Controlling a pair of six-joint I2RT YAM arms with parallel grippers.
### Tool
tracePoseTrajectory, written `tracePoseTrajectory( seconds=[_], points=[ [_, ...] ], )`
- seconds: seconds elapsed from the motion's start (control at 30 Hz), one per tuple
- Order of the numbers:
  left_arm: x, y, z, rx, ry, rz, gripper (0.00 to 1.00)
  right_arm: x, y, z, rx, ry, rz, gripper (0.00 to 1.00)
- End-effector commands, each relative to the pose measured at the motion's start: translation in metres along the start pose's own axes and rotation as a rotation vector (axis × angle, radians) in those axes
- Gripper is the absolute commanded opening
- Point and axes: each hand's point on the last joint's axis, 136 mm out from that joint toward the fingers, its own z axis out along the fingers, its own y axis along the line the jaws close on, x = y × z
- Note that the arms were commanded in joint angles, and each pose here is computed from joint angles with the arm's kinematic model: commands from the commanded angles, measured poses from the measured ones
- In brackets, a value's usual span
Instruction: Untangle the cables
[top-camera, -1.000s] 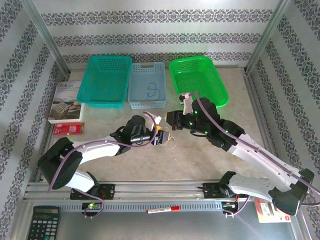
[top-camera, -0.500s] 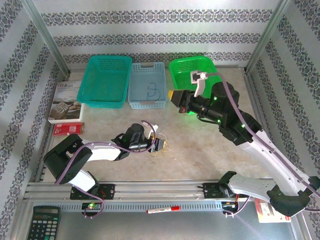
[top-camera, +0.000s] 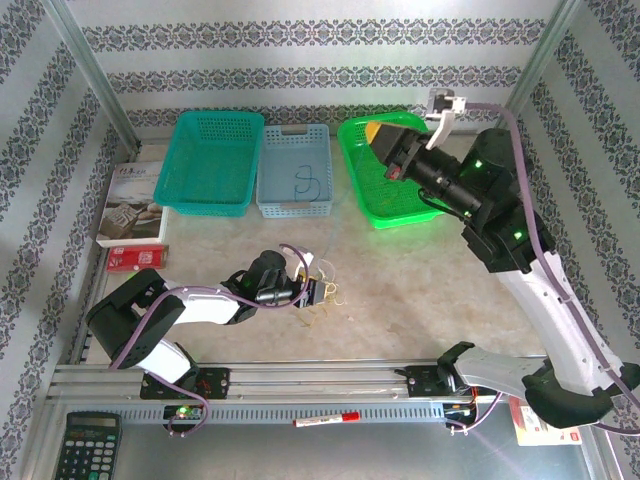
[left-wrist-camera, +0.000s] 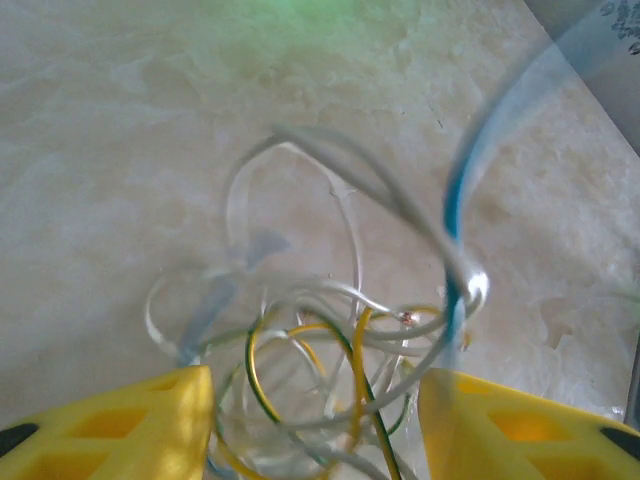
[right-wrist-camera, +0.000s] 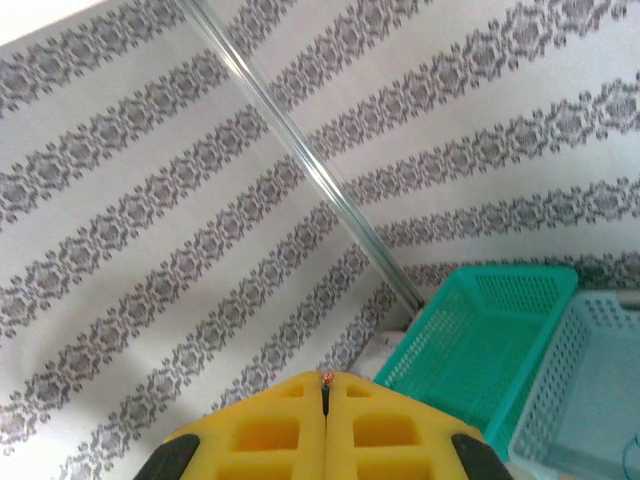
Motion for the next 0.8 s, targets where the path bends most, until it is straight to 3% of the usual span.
tracePoseTrajectory(
  seconds=[0.0,0.5,0.77],
  points=[
    [-0.006,-0.008,-0.002,0.021,-0.039,0.007,0.56,-0.029,0.027,-0.005,-0.091,-0.080,-0.006,0.00],
    [-0.005,-0.009,-0.004,0.028,-0.045,-0.004,0.55,-0.086,0.056,0.005,-0.178,-0.174,-0.010,0.00],
    [-0.026,-0.020,-0.021,0.030,-0.104,0.018,0.70,-0.066,0.049,0.012,-0.189,-0.125,0.032,0.00]
  ],
)
